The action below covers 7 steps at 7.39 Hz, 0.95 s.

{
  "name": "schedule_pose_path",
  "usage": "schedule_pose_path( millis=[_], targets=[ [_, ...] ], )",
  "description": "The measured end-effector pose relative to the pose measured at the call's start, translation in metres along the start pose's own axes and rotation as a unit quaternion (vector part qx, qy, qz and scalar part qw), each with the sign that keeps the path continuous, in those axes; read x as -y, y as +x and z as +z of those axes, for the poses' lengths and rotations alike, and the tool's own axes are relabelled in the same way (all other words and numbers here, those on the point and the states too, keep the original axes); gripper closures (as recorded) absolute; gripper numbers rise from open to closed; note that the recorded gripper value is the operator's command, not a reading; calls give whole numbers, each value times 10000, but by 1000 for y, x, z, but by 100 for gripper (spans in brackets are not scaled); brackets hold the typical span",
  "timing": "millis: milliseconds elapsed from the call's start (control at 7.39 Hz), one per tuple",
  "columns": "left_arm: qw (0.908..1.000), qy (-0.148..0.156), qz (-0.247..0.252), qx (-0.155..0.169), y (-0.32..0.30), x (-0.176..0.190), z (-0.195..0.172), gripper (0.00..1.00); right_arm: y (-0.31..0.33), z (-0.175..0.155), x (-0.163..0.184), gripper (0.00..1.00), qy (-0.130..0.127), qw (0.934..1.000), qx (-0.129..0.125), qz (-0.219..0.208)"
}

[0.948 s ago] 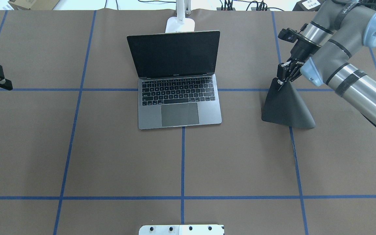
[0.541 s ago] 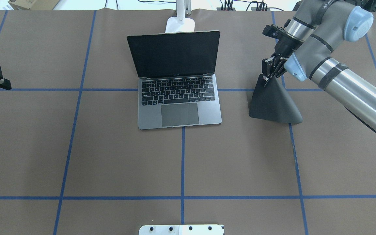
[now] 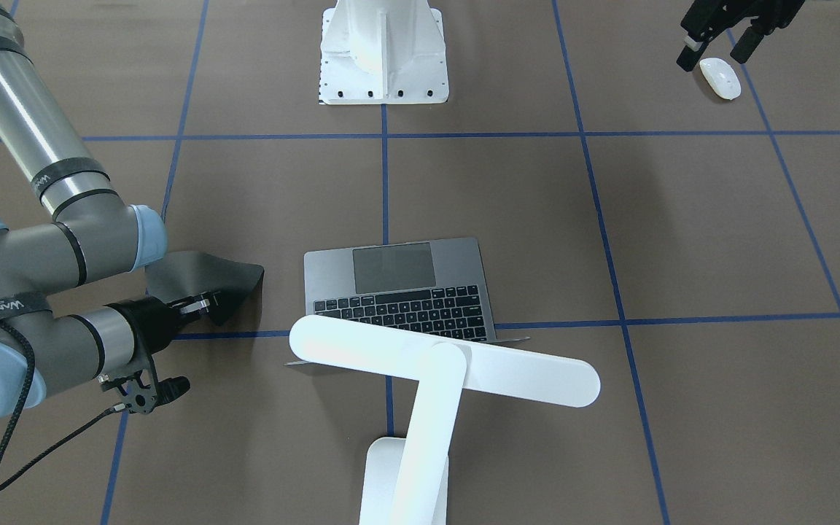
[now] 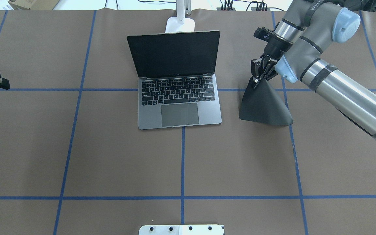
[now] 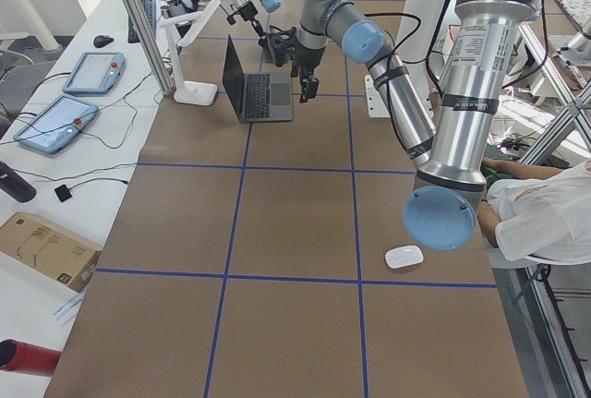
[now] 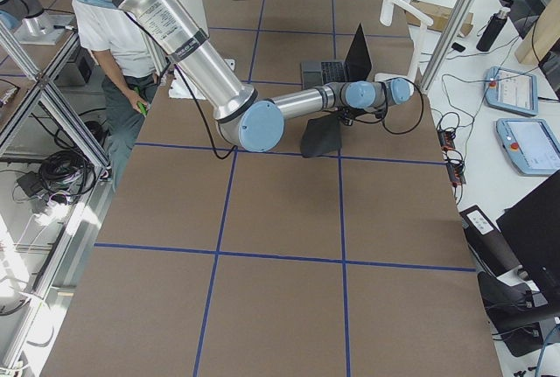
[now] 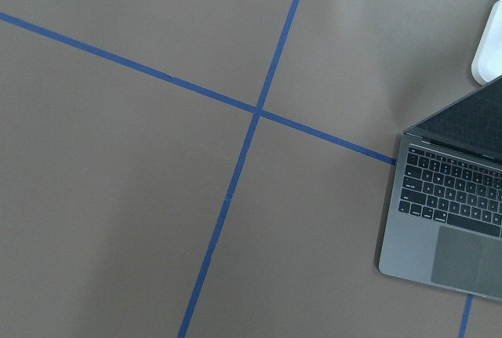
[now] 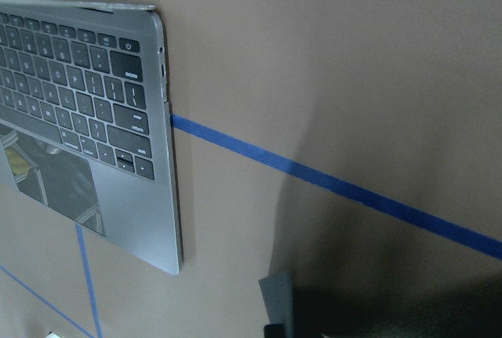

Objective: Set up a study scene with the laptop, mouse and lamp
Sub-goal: 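Lower the mouse pad flat beside the laptop with the right gripper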

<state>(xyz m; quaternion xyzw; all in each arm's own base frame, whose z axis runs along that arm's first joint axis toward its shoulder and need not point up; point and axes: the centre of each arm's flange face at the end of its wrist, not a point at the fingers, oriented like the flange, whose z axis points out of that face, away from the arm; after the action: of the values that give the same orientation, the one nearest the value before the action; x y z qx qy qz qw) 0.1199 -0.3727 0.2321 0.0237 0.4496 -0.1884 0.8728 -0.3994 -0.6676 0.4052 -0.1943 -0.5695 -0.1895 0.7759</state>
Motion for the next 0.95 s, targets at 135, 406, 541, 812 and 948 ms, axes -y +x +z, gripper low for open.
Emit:
schedule_pose_path(
  millis=[135,406,541,812,948],
  targets=[
    [10000,5,7,-13,0,-1,-1,1,-1,1,3,99,-28,10000,72,57],
    [10000,7,5,-19,0,-1,-2,1,-7,1,6,51,-39,9999,119,58],
    [10000,6,8,-23,0,-1,-2,1,-8,1,7,31,-42,9999,122,58],
    [10000,10,10,-24,0,-2,-3,1,-10,2,8,31,-47,9999,124,57],
    [10000,11,10,-24,0,-2,-3,1,-13,1,9,31,-46,9999,125,42]
  ],
)
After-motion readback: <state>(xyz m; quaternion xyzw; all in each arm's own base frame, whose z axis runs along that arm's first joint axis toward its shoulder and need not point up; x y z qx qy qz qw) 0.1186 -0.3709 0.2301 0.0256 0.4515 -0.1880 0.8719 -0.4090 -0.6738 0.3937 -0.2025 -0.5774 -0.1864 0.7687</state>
